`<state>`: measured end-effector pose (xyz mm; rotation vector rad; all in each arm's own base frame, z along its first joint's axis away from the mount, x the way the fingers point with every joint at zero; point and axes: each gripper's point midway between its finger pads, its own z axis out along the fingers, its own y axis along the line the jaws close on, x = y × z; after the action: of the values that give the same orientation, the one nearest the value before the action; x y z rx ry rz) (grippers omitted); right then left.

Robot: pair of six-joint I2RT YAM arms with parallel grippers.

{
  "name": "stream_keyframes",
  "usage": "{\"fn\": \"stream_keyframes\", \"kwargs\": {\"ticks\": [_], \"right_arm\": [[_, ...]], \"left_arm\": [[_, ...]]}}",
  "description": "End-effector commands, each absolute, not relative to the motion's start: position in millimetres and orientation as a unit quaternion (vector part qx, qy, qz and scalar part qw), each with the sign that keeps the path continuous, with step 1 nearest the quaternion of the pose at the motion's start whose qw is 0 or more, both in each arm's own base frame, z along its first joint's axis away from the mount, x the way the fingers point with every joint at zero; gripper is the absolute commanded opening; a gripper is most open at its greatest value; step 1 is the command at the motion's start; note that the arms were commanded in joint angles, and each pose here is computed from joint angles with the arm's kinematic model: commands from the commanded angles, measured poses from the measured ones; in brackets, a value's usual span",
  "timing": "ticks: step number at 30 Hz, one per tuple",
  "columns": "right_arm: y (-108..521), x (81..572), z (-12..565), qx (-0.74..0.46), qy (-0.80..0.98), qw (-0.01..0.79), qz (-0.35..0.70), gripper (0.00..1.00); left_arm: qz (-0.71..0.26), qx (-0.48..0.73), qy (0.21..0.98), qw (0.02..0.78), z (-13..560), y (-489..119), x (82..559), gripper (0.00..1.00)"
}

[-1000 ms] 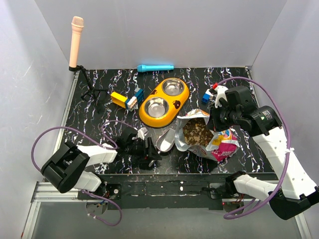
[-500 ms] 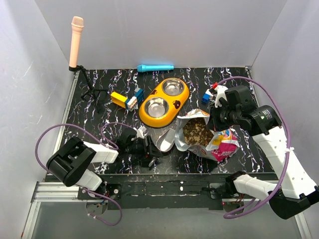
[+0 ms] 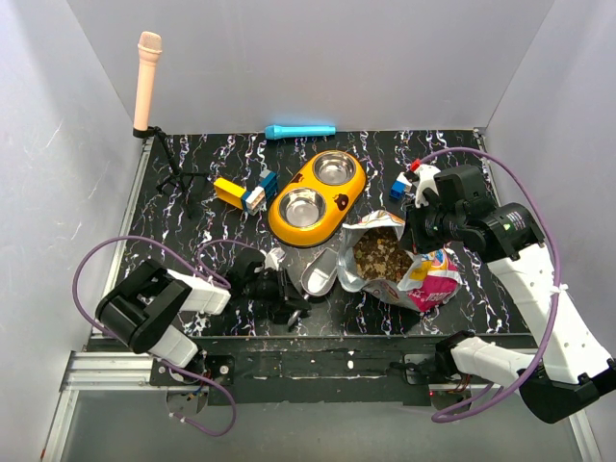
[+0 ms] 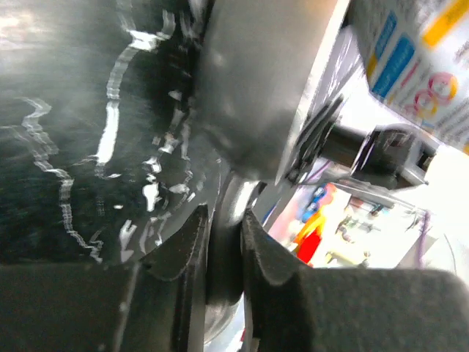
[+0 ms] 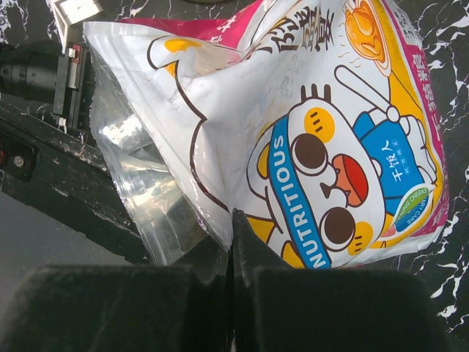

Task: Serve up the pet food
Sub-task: Pick up the spatula from the center of the board, then collect the pet food from the pet food bag.

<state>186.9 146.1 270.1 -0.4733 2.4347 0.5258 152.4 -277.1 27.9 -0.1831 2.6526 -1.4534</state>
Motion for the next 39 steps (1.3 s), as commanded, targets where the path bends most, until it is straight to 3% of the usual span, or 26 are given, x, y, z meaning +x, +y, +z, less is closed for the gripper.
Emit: {"fn": "stream_keyframes", "kwargs": {"ticks": [1,6,13,18,24,29,39], "right_arm": [[175.7,191.8,333.7,-0.193,0.858,0.380,0.286,0.01],[165.3,207.1,334.0,-0.164,0.867,0.399,0.249,0.01],[157.2,234.6,352.9,-0.172,0.863,0.436,0.190,0.01],[161.6,254.1,363.4,-0.191,0.855,0.463,0.135,0.01],[163.1,271.7,368.3,-0.173,0.858,0.476,0.089,0.01],[201.6,253.0,365.9,-0.258,0.831,0.469,0.153,0.01],[235.3,221.8,357.3,-0.323,0.807,0.461,0.178,0.01]], "left_arm": [[-0.458,-0.031,0.888,0.031,28.2,-274.4,144.8,0.00],[-0.432,-0.003,0.902,0.017,69.0,-265.5,135.7,0.00],[-0.410,0.025,0.911,0.014,196.1,-254.7,125.7,0.00],[-0.373,0.020,0.928,-0.007,254.9,-235.7,109.1,0.00],[-0.436,0.010,0.900,-0.002,326.1,-245.4,101.7,0.00],[-0.462,-0.005,0.886,-0.043,338.0,-265.9,110.8,0.00],[-0.382,-0.065,0.912,-0.137,282.6,-273.3,121.6,0.00]]}}
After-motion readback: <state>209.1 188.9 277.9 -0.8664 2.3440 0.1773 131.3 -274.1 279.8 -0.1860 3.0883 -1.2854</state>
